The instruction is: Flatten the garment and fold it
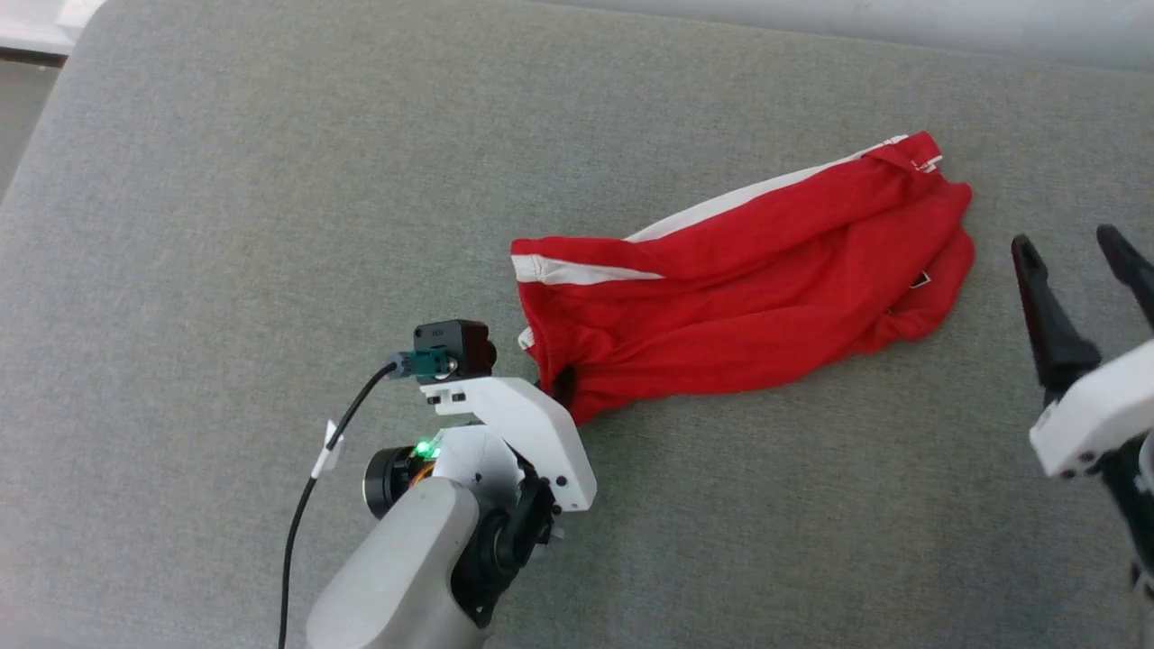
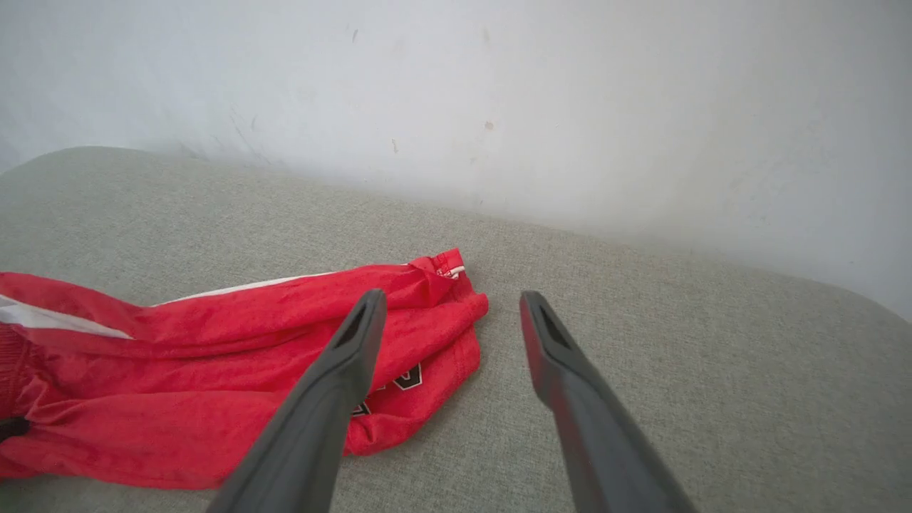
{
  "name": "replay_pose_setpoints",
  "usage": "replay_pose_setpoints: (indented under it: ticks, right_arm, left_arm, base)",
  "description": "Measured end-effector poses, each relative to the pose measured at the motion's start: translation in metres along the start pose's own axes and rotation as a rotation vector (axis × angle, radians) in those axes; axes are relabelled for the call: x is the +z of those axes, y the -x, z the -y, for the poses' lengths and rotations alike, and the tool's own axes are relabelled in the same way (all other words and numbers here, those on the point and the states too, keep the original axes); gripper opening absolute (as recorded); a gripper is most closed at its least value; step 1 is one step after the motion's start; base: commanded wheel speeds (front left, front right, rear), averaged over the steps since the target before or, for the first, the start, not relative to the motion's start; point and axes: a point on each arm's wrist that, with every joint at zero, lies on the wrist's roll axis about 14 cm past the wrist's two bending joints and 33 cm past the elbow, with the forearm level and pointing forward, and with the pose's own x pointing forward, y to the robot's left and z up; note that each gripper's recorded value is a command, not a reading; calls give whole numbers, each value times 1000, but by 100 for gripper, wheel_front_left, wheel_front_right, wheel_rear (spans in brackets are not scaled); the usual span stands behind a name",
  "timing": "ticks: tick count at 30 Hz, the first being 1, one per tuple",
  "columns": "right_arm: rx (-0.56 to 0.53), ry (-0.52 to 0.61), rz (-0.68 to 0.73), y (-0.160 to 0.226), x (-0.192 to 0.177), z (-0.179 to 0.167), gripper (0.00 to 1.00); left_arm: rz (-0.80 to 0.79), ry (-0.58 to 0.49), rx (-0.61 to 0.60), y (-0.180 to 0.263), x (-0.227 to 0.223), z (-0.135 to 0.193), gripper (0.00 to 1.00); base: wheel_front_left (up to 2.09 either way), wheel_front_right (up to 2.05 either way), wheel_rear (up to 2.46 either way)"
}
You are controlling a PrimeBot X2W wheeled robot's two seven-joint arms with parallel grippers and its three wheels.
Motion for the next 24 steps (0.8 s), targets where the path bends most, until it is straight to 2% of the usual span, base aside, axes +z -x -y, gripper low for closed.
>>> replay_pose_setpoints:
  ticks: [6,15,20,24]
  right_arm:
    - [0,39,-143,-25,-13,11,100]
    - [-17,-1,-364,-63,-63,14,100]
    - [-33,7,-433,-78,-85,16,100]
    - [-13,-28,-488,-86,-107,5,100]
  left_arm:
    - [18,11,-5,5,2,-2,0]
    - [24,27,-9,0,-2,-3,0]
    - [33,31,-17,-6,0,1,0]
    - [33,32,-17,-12,0,1,0]
  base:
    - [0,0,0]
    - [0,0,0]
    - [0,0,0]
    - [0,0,0]
